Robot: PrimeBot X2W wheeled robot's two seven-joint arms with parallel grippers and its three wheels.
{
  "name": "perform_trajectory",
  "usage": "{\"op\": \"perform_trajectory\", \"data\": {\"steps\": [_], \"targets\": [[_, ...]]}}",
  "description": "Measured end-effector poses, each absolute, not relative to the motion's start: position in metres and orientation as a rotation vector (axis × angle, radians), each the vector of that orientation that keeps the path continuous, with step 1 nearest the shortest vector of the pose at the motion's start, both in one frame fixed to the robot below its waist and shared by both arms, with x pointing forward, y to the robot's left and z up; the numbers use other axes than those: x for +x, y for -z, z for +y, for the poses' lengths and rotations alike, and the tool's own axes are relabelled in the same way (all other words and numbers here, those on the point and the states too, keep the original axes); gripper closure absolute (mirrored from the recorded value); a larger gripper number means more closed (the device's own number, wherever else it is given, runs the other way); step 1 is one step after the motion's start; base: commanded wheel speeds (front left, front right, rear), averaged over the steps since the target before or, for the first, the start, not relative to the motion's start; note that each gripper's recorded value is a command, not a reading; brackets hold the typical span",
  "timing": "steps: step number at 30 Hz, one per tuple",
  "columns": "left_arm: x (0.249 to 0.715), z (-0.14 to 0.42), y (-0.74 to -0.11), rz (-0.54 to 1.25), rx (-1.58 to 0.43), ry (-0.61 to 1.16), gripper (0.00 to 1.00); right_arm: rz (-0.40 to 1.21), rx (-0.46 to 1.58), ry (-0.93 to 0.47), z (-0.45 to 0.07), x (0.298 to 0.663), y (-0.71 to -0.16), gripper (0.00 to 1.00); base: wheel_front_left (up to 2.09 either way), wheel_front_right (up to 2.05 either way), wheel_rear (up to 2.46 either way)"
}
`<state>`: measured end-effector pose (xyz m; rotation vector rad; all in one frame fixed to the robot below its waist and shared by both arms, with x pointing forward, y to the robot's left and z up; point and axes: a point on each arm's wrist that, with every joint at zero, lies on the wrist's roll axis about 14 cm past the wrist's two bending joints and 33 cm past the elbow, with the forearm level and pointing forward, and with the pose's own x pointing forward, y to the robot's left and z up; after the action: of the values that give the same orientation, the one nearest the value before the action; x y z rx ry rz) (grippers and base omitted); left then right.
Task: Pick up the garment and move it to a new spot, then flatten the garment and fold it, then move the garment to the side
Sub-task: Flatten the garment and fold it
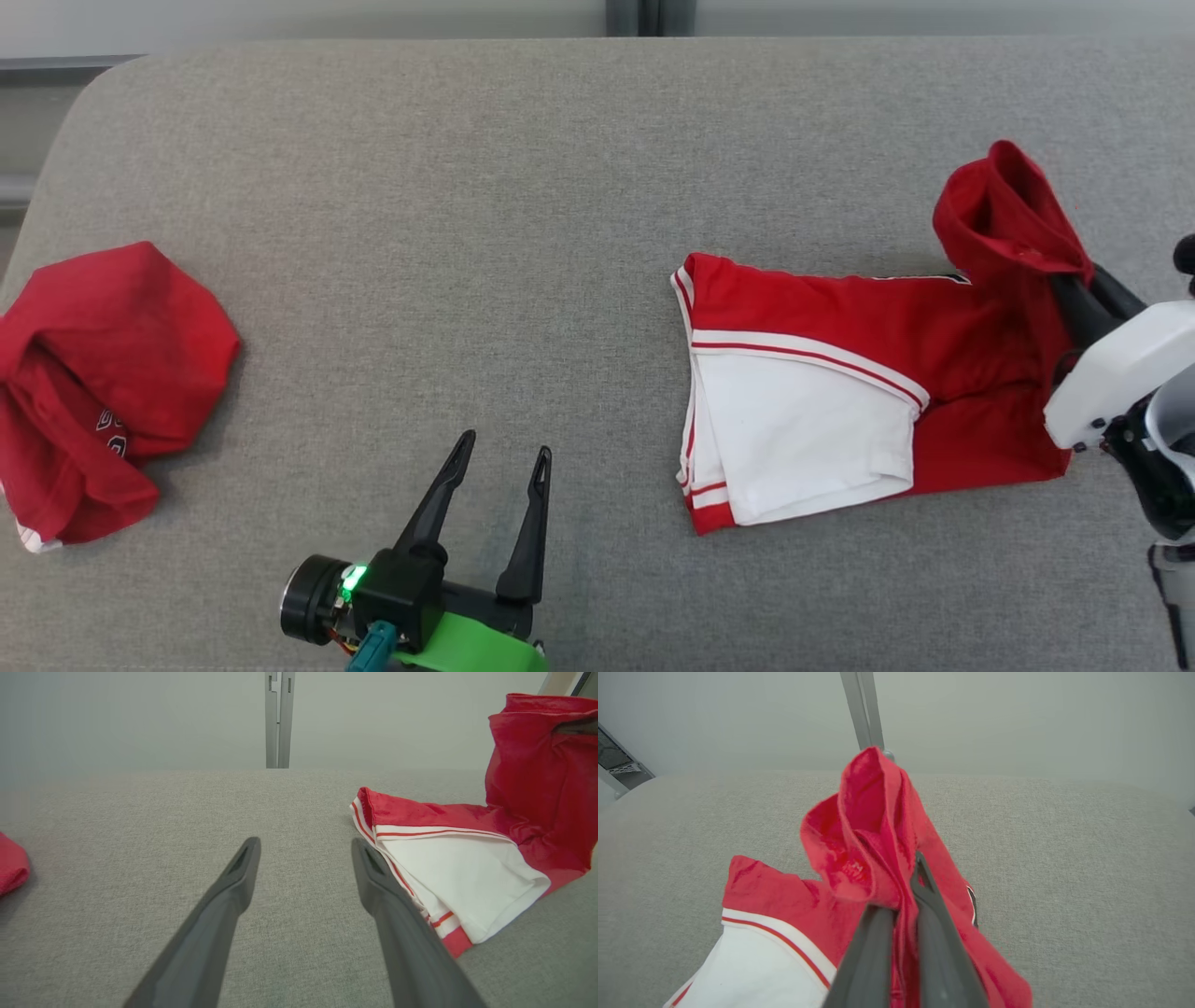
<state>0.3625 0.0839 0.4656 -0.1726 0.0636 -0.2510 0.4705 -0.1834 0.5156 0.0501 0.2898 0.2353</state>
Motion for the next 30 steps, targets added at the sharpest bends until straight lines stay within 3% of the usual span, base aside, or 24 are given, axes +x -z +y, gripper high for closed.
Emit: {"op": "perform_trajectory", "data": {"steps": [11, 22, 25, 27, 28, 29, 30], "targets": [[0.363, 0.092, -0.466, 0.065, -0.178, 0.22, 0.0, 0.288, 0.06, -0.363, -0.096, 0.463, -0.503, 1.0, 0.0, 0.0, 0.0], [0.363, 0.094, -0.471, 0.05, -0.194, 0.209, 0.0, 0.312, 0.07, -0.428, -0.057, 0.442, -0.474, 1.0, 0.0, 0.0, 0.0], [0.363, 0.095, -0.472, 0.046, -0.194, 0.207, 0.0, 0.319, 0.078, -0.431, -0.055, 0.44, -0.467, 0.93, 0.0, 0.0, 0.0], [0.363, 0.095, -0.472, 0.046, -0.194, 0.205, 0.0, 0.33, 0.101, -0.433, -0.053, 0.439, -0.462, 0.68, 0.0, 0.0, 0.0], [0.363, 0.096, -0.472, 0.046, -0.194, 0.204, 0.0, 0.328, 0.116, -0.434, -0.052, 0.439, -0.461, 0.07, 0.0, 0.0, 0.0], [0.362, 0.096, -0.472, 0.046, -0.193, 0.202, 0.0, 0.32, 0.131, -0.434, -0.051, 0.439, -0.461, 0.0, 0.0, 0.0, 0.0], [0.362, 0.096, -0.472, 0.045, -0.193, 0.201, 0.0, 0.309, 0.165, -0.441, -0.048, 0.439, -0.463, 0.0, 0.0, 0.0, 0.0]]}}
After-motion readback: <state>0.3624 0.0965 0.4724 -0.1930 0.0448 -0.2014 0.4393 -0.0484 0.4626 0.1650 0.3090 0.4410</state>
